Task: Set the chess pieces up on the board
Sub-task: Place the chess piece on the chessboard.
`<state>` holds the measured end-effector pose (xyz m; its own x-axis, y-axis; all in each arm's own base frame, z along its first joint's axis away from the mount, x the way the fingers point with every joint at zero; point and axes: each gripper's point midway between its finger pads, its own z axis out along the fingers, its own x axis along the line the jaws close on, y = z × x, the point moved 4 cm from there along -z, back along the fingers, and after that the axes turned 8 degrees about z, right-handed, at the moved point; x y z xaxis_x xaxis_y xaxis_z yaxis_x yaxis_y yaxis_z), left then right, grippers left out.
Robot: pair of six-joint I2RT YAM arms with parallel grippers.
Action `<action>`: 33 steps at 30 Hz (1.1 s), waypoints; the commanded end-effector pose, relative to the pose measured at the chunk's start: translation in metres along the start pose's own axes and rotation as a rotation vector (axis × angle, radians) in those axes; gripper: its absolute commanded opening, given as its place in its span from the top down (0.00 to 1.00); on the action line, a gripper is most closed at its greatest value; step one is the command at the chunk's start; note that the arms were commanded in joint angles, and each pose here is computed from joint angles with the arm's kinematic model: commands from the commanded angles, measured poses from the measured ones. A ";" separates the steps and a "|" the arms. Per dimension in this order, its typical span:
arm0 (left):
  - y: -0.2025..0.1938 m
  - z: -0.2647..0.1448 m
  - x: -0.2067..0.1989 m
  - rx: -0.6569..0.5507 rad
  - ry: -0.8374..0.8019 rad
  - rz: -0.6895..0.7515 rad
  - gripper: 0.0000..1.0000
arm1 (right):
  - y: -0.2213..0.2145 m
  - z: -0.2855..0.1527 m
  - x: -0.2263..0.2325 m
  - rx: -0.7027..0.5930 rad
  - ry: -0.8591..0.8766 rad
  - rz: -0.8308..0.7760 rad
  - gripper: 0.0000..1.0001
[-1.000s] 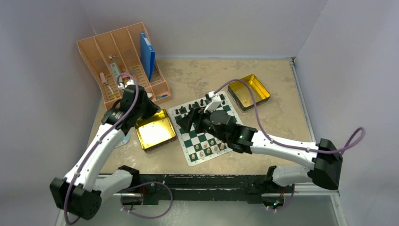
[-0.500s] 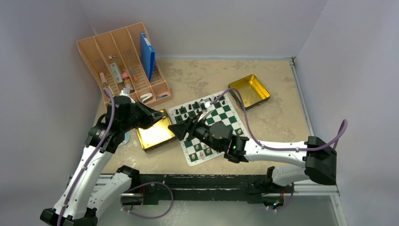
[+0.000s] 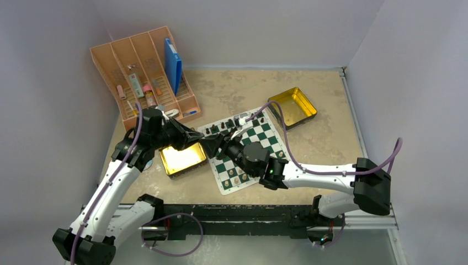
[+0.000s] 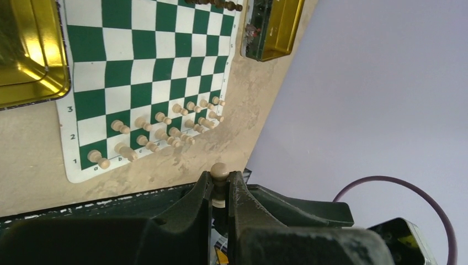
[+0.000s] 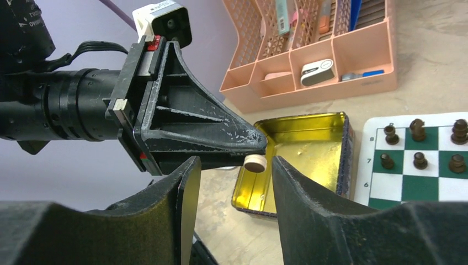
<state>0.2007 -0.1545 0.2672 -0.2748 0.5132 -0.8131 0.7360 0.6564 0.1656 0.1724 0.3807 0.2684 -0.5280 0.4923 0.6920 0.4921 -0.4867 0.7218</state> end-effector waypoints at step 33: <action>-0.012 -0.035 -0.038 0.025 -0.263 0.093 0.68 | 0.048 -0.006 0.021 -0.172 0.102 -0.186 0.95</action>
<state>0.1951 -0.1619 0.2962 -0.1647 0.4158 -0.8944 0.7529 0.6388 0.1583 0.1838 0.3778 0.2768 -0.6096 0.5679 0.5531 0.3330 -0.4497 0.8288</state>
